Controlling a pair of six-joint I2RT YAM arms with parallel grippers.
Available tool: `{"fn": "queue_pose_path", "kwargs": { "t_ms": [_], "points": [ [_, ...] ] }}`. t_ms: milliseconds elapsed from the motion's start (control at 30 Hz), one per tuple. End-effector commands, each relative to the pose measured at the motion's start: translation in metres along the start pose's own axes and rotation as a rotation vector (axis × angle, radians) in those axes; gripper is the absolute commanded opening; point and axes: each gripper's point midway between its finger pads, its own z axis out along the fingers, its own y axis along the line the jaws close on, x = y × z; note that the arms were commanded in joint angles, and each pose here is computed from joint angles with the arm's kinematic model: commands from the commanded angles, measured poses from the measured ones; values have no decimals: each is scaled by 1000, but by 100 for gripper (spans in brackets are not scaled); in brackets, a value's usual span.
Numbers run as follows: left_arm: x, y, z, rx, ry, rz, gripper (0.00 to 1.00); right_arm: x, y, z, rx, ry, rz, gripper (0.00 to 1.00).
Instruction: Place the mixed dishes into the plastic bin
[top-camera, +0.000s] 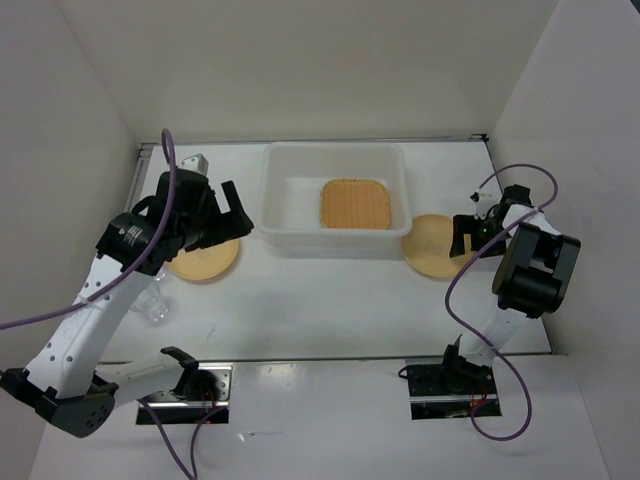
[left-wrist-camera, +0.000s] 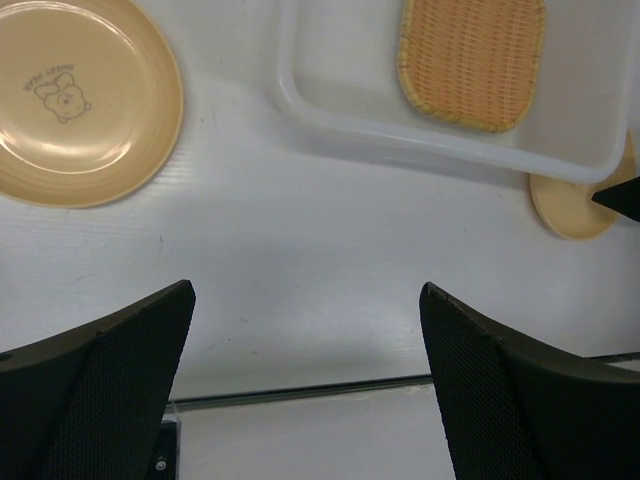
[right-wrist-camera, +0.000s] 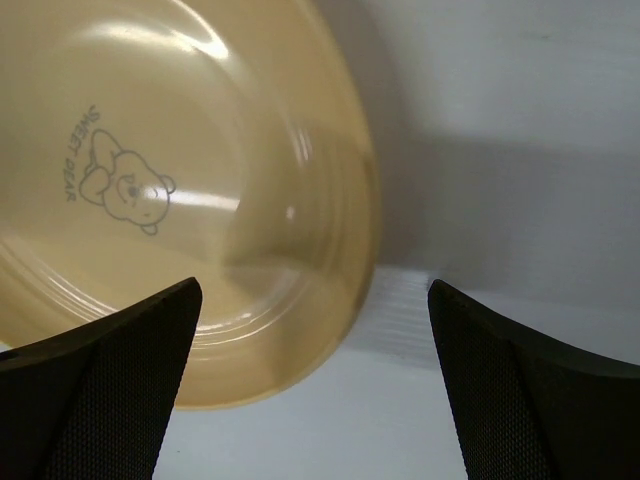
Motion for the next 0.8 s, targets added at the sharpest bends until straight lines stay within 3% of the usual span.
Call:
{"fn": "queue_pose_path", "kwargs": {
  "t_ms": [0,167,367,567,667,767],
  "points": [
    [5,-3,-7,34,1,-70,100,1,6,9,-27,-4,-21,98],
    [11,3,-17,26,12,-88,100,10,13,24,-90,25,-13,84],
    [17,8,-22,13,26,-115,100,10,16,34,-145,32,18,55],
    [18,2,-20,38,30,-127,100,5,15,34,-141,27,47,8],
    [17,1,-17,38,30,-127,100,12,7,31,-118,50,88,0],
    [15,-4,-11,46,35,-127,100,19,-14,12,-91,33,136,0]
  ]
}}
